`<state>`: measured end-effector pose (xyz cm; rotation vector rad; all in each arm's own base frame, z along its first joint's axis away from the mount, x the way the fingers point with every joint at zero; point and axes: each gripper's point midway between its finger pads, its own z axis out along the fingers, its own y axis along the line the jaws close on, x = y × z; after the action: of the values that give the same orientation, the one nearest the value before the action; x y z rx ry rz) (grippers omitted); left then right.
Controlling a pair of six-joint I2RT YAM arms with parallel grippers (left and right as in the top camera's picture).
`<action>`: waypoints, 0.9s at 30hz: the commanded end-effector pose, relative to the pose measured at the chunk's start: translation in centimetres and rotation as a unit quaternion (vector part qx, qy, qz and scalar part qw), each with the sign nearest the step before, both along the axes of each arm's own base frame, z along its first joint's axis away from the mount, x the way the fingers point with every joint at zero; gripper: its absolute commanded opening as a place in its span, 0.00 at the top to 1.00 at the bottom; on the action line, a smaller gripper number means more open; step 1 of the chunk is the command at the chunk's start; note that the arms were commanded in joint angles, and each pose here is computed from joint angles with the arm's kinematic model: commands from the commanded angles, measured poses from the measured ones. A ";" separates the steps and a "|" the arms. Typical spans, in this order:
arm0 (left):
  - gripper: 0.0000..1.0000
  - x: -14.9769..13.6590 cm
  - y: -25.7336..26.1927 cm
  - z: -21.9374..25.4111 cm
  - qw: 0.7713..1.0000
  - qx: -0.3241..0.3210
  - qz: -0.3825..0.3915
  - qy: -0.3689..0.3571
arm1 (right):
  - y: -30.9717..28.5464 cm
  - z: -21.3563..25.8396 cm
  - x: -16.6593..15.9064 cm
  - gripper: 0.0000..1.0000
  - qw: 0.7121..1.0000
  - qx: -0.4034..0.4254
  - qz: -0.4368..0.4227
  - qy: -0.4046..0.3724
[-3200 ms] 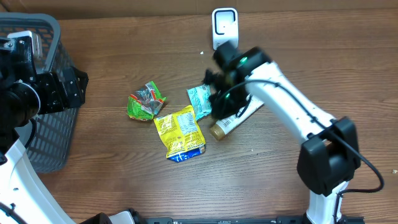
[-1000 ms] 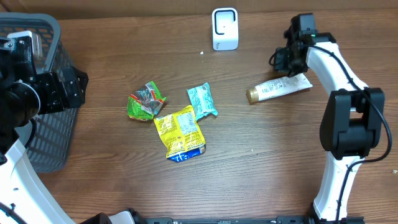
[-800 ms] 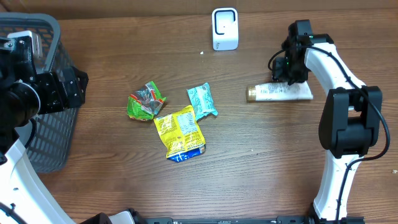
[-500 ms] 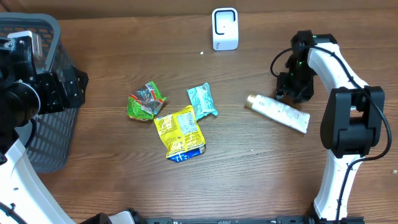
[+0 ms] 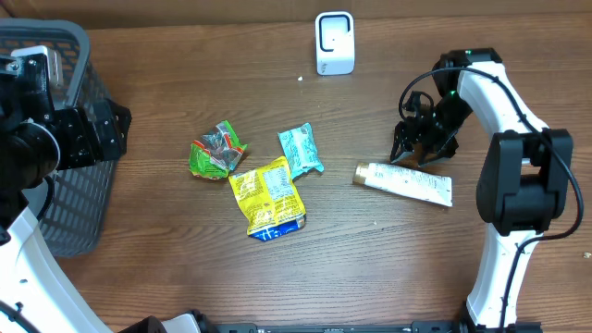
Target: Scan the item barcode
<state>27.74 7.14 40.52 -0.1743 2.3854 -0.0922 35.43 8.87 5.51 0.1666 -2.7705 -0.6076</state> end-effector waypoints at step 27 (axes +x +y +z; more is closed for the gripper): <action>0.00 0.0 0.0 0.1 1.000 0.002 -0.007 -0.003 | 9.0 -0.4 -7.8 0.34 0.990 -0.108 0.036 -0.080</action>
<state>27.73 7.13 40.51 -0.1735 2.3858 -0.0924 28.40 18.70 7.16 0.3354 -2.9490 -0.3283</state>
